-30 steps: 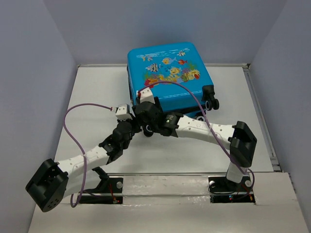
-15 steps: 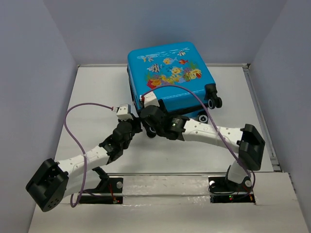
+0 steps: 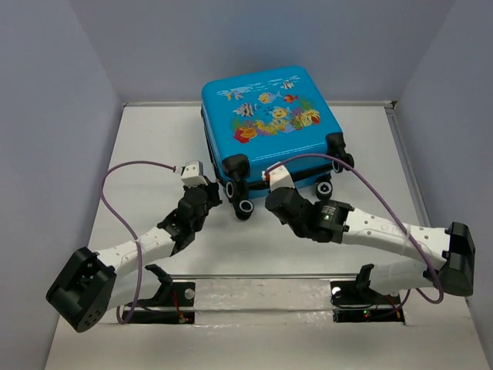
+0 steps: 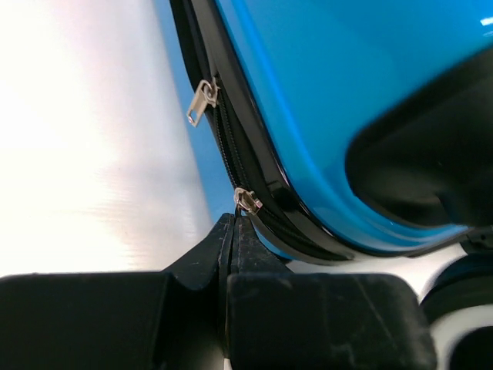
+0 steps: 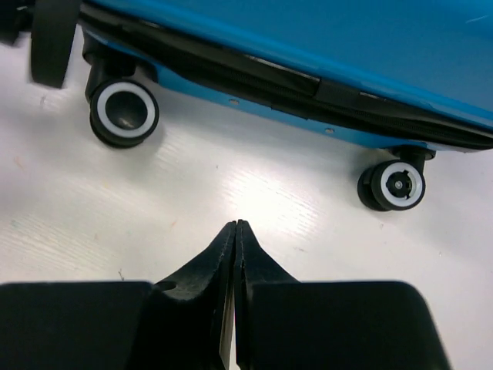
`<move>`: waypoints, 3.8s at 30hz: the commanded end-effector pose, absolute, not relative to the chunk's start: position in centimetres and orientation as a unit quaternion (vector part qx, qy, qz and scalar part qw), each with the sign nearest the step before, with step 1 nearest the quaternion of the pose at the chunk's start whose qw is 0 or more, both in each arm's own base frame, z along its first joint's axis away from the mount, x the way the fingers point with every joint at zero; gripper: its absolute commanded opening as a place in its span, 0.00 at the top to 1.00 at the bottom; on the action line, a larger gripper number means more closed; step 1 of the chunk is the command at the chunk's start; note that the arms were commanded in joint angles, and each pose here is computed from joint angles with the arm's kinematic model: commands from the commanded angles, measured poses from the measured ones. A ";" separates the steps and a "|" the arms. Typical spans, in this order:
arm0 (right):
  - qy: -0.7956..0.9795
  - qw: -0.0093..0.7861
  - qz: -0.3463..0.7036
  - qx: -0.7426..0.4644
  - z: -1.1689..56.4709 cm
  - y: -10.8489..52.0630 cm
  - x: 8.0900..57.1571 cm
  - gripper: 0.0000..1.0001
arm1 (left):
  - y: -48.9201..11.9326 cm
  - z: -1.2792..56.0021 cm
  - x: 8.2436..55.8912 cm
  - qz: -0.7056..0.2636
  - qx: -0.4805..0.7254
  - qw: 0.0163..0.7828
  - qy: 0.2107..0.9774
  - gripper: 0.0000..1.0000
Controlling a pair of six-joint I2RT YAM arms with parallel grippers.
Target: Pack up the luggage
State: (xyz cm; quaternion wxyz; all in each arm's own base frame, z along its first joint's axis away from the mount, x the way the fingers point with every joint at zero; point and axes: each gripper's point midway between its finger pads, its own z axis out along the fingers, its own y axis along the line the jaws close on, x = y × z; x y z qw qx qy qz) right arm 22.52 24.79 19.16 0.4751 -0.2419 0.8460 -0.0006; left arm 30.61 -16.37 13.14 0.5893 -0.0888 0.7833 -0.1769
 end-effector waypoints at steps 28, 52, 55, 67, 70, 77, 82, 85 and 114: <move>0.827 0.521 -0.017 -0.213 23.2 37.5 27.7 0.06 | -15.0 14.6 31.2 -0.183 -0.108 0.622 0.754 0.94; 0.846 0.508 0.058 -0.151 21.8 36.1 29.2 0.25 | -15.1 14.6 31.2 -0.184 -0.105 0.621 0.754 0.94; 0.849 0.498 0.019 -0.173 20.8 35.7 29.9 0.32 | -15.2 14.5 31.2 -0.185 -0.104 0.620 0.755 0.94; 0.839 0.492 -0.084 -0.218 20.1 32.3 30.6 0.93 | -15.1 14.5 31.1 -0.185 -0.105 0.620 0.756 0.94; 0.850 0.468 -0.077 -0.229 19.4 32.1 29.7 0.47 | -15.3 14.5 31.2 -0.190 -0.107 0.617 0.756 0.94; 0.863 0.445 -0.060 -0.230 18.2 31.3 29.2 0.90 | -15.8 14.5 31.1 -0.201 -0.102 0.614 0.757 0.94; 0.868 0.429 -0.041 -0.245 17.8 29.7 27.4 0.93 | -15.4 15.0 31.2 -0.189 -0.098 0.619 0.756 0.94; 0.872 0.420 -0.031 -0.251 17.4 28.1 26.0 0.93 | -15.0 15.0 31.2 -0.173 -0.098 0.620 0.759 0.94; 0.798 0.525 0.195 -0.221 30.3 30.9 20.6 0.21 | -9.8 34.1 24.7 -0.308 -0.188 0.695 0.622 0.01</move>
